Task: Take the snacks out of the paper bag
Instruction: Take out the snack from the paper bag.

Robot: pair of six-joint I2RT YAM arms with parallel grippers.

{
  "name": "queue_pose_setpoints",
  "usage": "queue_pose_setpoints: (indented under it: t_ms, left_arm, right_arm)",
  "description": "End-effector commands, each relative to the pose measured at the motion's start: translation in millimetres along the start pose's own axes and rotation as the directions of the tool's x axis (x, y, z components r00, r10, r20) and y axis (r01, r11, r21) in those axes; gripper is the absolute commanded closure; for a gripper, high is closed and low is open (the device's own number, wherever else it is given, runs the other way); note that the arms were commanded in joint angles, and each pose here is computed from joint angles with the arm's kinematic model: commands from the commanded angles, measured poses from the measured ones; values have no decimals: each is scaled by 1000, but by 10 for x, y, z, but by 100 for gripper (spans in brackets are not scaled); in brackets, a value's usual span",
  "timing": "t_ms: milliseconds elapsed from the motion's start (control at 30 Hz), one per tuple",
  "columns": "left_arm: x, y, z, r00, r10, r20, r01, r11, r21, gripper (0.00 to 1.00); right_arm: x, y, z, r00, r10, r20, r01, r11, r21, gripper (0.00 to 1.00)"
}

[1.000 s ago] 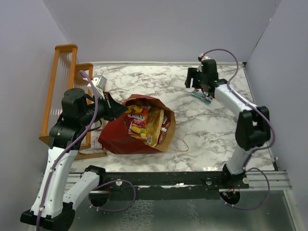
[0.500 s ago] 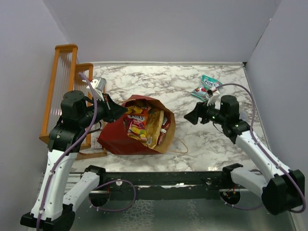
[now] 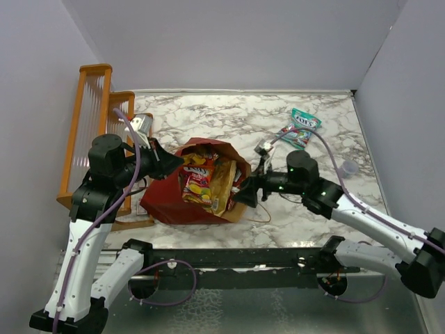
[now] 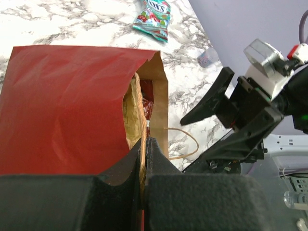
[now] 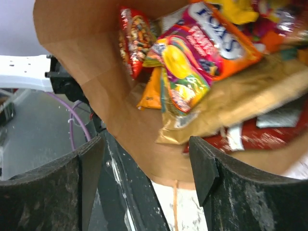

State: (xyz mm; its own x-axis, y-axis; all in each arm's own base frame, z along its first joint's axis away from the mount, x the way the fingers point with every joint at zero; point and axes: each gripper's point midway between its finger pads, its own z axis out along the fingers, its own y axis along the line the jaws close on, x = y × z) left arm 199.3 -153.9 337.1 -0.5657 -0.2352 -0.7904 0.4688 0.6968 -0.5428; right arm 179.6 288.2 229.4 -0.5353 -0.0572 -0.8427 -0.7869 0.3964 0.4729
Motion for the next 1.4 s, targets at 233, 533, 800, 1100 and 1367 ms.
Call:
queue_pose_setpoints:
  t_ms: [233, 533, 800, 1100, 1367]
  left_arm:
    - [207, 14, -51, 1000, 10, -28, -10, 1000, 20, 100]
    - [158, -58, -83, 1000, 2, -11, -2, 999, 40, 100]
    - [83, -124, -90, 1000, -19, 4, 19, 998, 56, 100]
    - [83, -154, -70, 998, -56, 23, 53, 995, 82, 100]
    - [97, -145, -107, 998, -54, 34, 51, 996, 72, 100]
  right_arm:
    - [-422, 115, 745, 763, -599, 242, 592, 798, 111, 41]
    - [-757, -157, 1304, 746, -543, 385, 485, 840, 243, 45]
    - [-696, -300, 1650, 720, -521, 457, 452, 853, 261, 48]
    - [-569, -606, 1956, 737, -561, 377, 436, 821, 370, 48]
    - [-419, -637, 1972, 769, -548, 330, 440, 828, 348, 93]
